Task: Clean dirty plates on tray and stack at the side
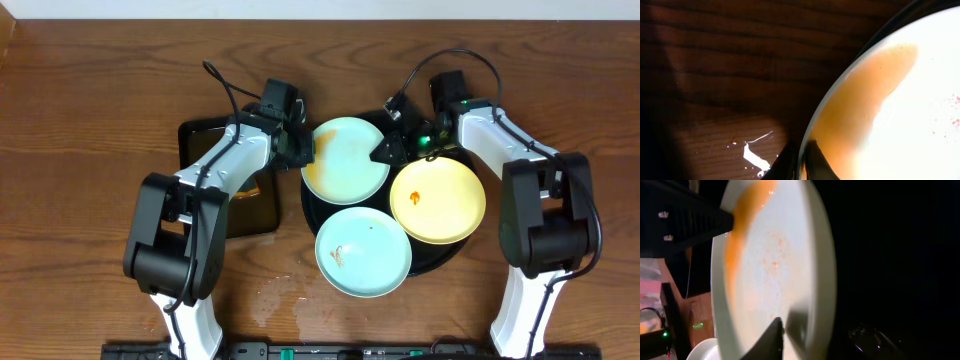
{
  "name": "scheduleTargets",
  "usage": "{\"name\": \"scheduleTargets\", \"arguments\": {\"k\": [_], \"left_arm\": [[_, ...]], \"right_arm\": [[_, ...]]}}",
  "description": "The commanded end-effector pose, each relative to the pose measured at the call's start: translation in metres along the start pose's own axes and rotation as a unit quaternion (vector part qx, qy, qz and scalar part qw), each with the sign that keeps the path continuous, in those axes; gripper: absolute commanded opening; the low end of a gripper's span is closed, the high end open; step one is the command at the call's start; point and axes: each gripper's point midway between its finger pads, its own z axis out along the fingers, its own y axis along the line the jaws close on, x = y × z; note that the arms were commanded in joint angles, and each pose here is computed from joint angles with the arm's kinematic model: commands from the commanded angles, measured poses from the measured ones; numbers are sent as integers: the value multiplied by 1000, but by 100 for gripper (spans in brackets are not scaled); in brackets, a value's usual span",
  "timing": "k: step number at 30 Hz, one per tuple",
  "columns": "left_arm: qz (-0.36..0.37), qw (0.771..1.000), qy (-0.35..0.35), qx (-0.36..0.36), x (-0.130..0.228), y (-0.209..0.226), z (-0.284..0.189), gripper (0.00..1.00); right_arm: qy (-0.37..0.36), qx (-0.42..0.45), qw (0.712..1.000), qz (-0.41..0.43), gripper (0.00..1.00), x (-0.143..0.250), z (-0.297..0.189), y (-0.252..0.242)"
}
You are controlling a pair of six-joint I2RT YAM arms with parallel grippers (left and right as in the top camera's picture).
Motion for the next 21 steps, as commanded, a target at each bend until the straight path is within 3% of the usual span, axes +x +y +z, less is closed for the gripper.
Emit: {"name": "scheduleTargets", "arguments": {"k": [1, 3, 4, 12, 16, 21], "left_arm": [[-8, 999, 8, -39, 5, 21, 11, 7], [-8, 999, 9, -37, 6, 20, 11, 7], [-8, 999, 10, -34, 6, 19, 11, 7], [-6, 1000, 7, -25, 4, 14, 7, 17], [-6, 1000, -7, -21, -4, 9, -11, 45], [-17, 999, -39, -17, -17, 10, -56, 56]], "right_arm": [[13, -55, 998, -18, 17, 5, 16, 26], [10, -51, 999, -15, 3, 4, 15, 23], [10, -46, 999, -6, 1, 3, 14, 21], [5, -27, 998, 49, 1, 2, 7, 8], [3, -27, 998, 62, 1, 0, 5, 9], [-4, -27, 997, 71, 1, -6, -2, 18]]}}
